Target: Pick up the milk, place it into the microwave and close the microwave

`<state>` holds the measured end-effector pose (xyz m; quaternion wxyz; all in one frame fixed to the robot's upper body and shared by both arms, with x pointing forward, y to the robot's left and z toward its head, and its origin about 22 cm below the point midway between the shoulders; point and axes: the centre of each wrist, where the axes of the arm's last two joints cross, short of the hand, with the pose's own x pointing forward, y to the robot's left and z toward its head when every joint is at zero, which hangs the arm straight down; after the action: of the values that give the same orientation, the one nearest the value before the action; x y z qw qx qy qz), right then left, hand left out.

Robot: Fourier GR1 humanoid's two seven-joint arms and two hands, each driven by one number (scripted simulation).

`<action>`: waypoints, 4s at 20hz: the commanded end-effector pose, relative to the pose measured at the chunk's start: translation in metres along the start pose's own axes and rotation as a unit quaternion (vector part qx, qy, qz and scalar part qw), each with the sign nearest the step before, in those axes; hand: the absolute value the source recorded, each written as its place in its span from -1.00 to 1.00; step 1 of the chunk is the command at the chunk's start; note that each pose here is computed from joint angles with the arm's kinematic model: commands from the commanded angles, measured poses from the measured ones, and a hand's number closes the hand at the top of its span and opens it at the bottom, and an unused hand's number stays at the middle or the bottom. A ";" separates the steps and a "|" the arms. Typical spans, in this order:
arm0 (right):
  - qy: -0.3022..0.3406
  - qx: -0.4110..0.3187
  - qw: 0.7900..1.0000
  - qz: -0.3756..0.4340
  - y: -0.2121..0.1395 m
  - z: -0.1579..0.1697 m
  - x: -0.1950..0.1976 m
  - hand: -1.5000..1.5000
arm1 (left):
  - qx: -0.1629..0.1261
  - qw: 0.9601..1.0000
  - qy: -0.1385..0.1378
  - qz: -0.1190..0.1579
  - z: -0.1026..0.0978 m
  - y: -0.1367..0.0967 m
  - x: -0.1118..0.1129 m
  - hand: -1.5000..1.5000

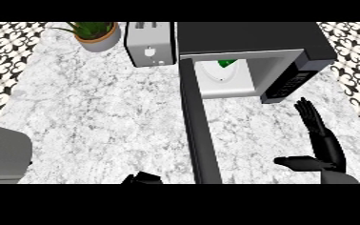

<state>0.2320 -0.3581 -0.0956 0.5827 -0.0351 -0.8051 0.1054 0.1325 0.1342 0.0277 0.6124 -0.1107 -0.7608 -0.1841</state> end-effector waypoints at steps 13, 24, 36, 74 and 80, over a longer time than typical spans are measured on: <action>-0.054 -0.011 0.998 -0.013 -0.065 0.085 0.069 -1.00 | -0.207 0.975 0.071 -0.047 -0.100 -0.064 -0.080 1.00; -0.122 0.014 0.992 -0.026 -0.077 0.039 0.108 -1.00 | -0.160 0.981 0.082 -0.075 -0.098 -0.094 -0.089 1.00; -0.154 0.073 0.984 -0.044 -0.078 0.001 0.147 -1.00 | -0.022 0.999 0.006 -0.024 -0.145 -0.083 -0.053 1.00; -0.174 0.128 0.976 -0.028 -0.126 -0.058 0.222 -1.00 | 0.124 0.988 -0.047 0.079 -0.252 -0.026 -0.015 1.00; -0.186 0.123 0.974 -0.029 -0.133 -0.063 0.227 -1.00 | 0.128 0.987 -0.053 0.084 -0.252 -0.026 -0.017 1.00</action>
<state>0.2257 -0.4363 0.1566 0.4330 0.0801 -0.8776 0.1897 0.3289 0.0048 0.0382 0.5985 -0.1170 -0.7914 -0.0427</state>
